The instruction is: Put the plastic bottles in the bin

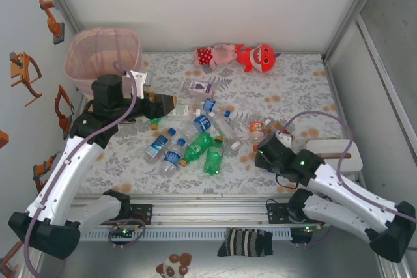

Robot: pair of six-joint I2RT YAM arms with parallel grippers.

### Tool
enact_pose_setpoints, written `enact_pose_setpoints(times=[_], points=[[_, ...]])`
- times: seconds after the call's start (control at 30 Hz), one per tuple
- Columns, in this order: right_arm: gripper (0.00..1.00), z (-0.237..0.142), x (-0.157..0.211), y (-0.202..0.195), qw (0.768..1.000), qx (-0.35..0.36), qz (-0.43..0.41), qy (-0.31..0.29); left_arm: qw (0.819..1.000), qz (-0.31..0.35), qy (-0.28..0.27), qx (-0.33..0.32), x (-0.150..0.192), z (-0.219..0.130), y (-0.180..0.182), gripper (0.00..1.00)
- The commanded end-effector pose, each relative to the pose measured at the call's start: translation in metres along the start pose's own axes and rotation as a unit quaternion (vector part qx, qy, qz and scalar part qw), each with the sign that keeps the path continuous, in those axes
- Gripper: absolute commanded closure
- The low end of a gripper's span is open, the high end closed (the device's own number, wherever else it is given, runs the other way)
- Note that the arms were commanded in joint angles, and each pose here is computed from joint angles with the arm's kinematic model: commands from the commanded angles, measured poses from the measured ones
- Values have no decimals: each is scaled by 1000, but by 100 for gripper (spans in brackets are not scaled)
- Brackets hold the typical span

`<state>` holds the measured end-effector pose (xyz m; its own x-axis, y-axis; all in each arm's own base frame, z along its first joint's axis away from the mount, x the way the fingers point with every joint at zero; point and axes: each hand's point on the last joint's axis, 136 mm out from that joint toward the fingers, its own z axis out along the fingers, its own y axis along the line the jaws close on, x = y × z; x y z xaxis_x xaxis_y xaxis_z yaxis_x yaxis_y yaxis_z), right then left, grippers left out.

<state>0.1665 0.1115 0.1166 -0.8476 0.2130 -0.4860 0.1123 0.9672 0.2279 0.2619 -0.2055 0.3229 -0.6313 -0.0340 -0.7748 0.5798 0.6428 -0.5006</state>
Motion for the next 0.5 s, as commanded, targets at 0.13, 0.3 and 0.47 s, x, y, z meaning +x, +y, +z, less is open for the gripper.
enact_pose_setpoints(times=[0.13,0.3,0.47], points=[[42,-56,-48,63,970,-184,-101,-124,991,83,-35,97,-7,1,-62,31],[43,-91,-52,110,914,-299,-217,-169,978,127,-43,159,-1,7,-100,30],[44,-122,-57,144,864,-364,-289,-195,964,154,-43,213,4,16,-132,29]])
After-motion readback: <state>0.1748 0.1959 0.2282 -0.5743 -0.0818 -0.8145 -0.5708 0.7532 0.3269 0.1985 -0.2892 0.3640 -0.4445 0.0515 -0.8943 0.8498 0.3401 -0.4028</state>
